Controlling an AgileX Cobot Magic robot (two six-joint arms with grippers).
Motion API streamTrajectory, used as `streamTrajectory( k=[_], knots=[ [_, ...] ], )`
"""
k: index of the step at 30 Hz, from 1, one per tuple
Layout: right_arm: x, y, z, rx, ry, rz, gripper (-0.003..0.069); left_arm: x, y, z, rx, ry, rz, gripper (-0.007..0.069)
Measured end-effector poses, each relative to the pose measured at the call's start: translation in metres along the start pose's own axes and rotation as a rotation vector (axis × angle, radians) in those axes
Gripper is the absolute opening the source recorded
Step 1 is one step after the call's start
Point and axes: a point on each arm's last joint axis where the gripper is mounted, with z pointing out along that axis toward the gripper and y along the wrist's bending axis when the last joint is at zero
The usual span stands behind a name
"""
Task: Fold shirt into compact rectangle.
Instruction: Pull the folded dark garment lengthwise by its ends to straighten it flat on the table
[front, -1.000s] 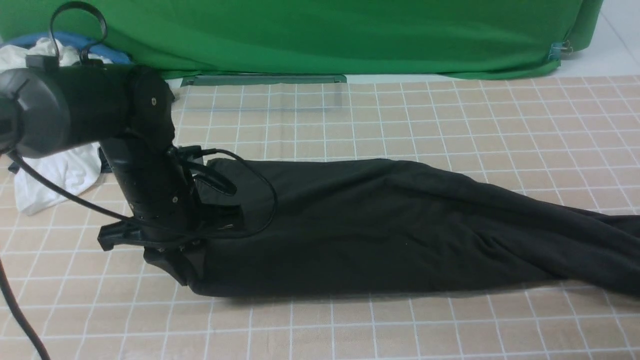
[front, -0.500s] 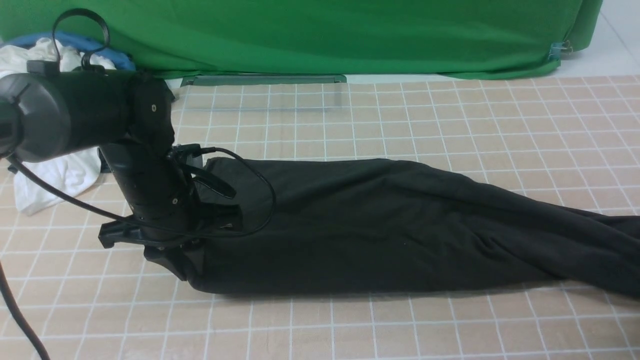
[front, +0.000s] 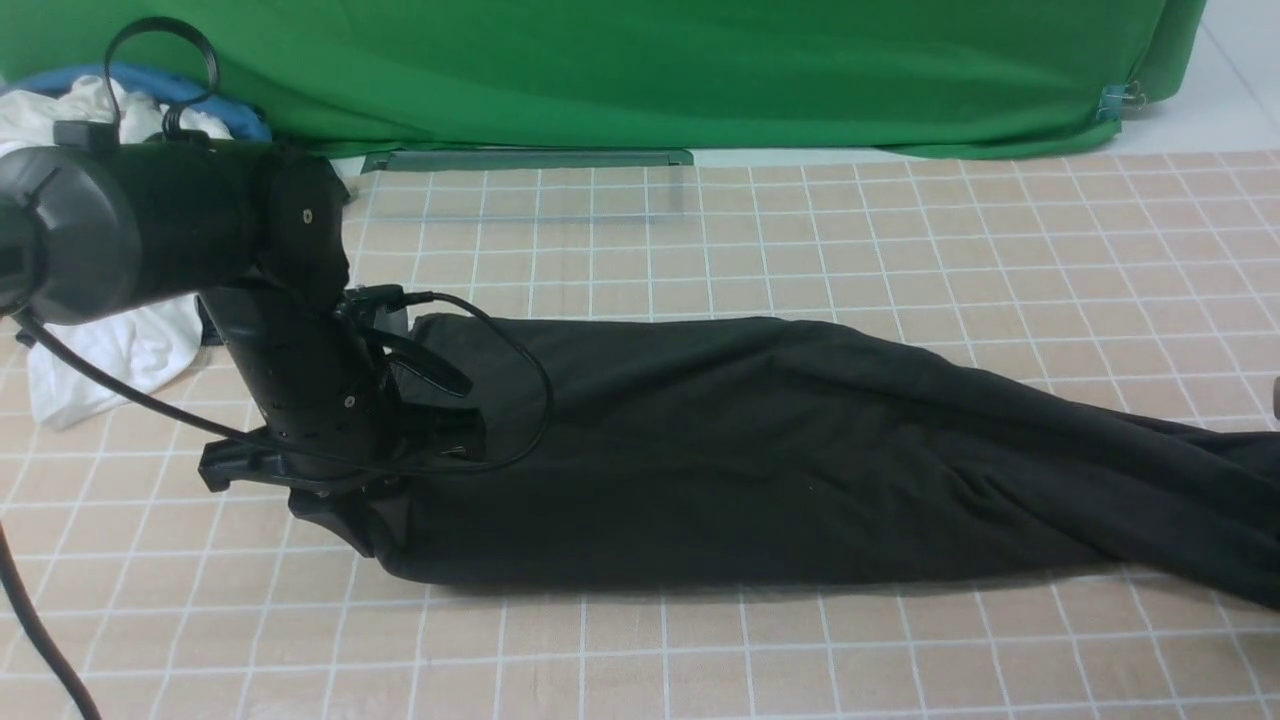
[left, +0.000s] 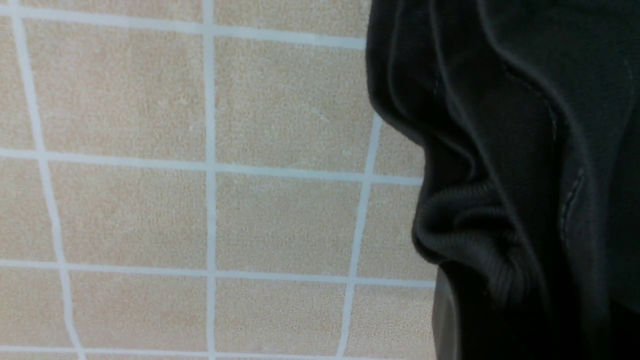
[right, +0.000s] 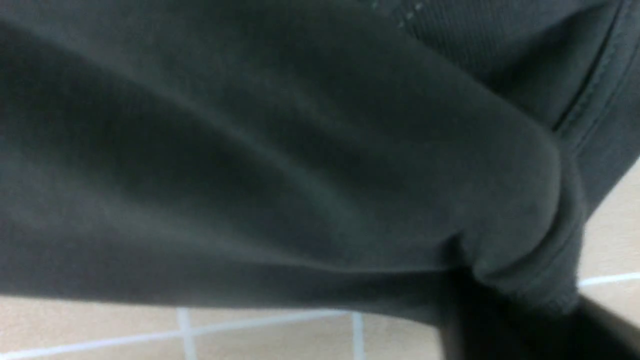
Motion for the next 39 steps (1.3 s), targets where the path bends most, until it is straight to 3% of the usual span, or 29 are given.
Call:
streamTrajectory(
  k=[1, 4, 18, 22, 27, 33, 39],
  knots=[
    [-0.003, -0.001, -0.002, 0.009, -0.010, -0.005, 0.0069, 0.000, 0.000, 0.000, 0.000, -0.001, 0.000, 0.0092],
    [-0.009, -0.004, -0.009, 0.023, -0.031, -0.007, 0.0058, 0.000, 0.000, 0.000, 0.000, -0.001, 0.001, 0.0092],
    [-0.048, -0.018, -0.044, 0.102, -0.213, -0.039, 0.0102, -0.001, 0.001, 0.000, -0.007, -0.007, 0.013, 0.0092],
    [-0.055, -0.017, -0.036, 0.104, -0.238, -0.049, 0.0168, -0.001, 0.001, 0.000, -0.009, -0.010, 0.014, 0.0092],
    [-0.061, -0.016, -0.021, 0.096, -0.208, -0.012, 0.0366, -0.001, 0.001, 0.000, -0.011, -0.010, 0.015, 0.0092],
    [-0.070, -0.024, -0.047, 0.120, -0.148, 0.062, 0.0564, -0.001, 0.001, 0.000, -0.011, -0.010, 0.015, 0.0092],
    [-0.071, -0.023, -0.065, 0.070, -0.088, 0.119, 0.0613, -0.001, 0.001, 0.000, -0.011, -0.010, 0.015, 0.0092]
  ],
)
